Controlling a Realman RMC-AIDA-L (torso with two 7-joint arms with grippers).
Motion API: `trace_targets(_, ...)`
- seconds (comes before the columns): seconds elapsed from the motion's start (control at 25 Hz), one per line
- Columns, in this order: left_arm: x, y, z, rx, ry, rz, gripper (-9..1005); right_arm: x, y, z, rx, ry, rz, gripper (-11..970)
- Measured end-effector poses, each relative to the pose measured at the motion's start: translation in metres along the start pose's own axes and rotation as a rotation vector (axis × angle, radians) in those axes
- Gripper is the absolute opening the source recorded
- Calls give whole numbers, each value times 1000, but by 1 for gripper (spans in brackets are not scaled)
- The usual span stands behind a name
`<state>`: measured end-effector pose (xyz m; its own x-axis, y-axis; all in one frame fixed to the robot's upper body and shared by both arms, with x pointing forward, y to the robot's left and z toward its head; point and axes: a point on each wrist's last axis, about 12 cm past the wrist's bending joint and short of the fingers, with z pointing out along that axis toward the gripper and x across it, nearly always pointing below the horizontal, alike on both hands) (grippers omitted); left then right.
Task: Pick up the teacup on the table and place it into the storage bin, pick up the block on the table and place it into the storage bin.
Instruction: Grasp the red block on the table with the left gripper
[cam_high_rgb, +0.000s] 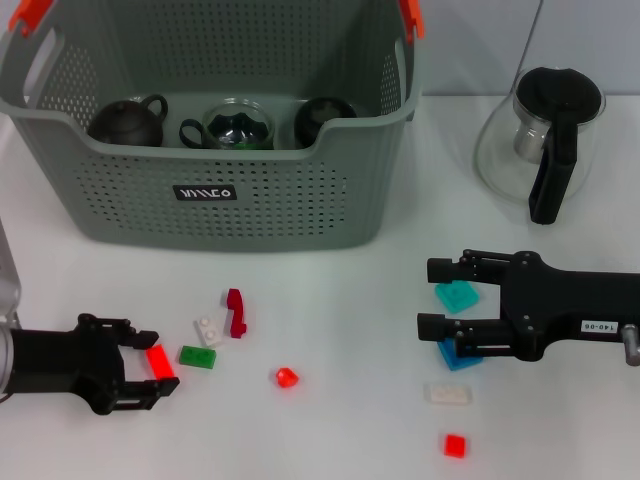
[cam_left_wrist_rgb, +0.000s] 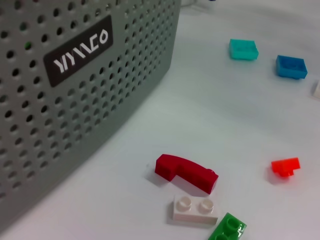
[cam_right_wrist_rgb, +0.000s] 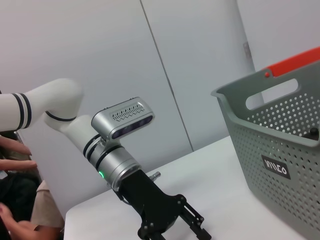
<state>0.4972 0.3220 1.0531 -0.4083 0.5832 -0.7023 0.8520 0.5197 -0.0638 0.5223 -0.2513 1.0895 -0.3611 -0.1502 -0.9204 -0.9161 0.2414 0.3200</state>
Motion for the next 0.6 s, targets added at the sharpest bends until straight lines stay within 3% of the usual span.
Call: trace_targets(0.6, 4, 3, 3, -32, 9, -6, 626, 0, 0, 0, -4, -1, -1, 835)
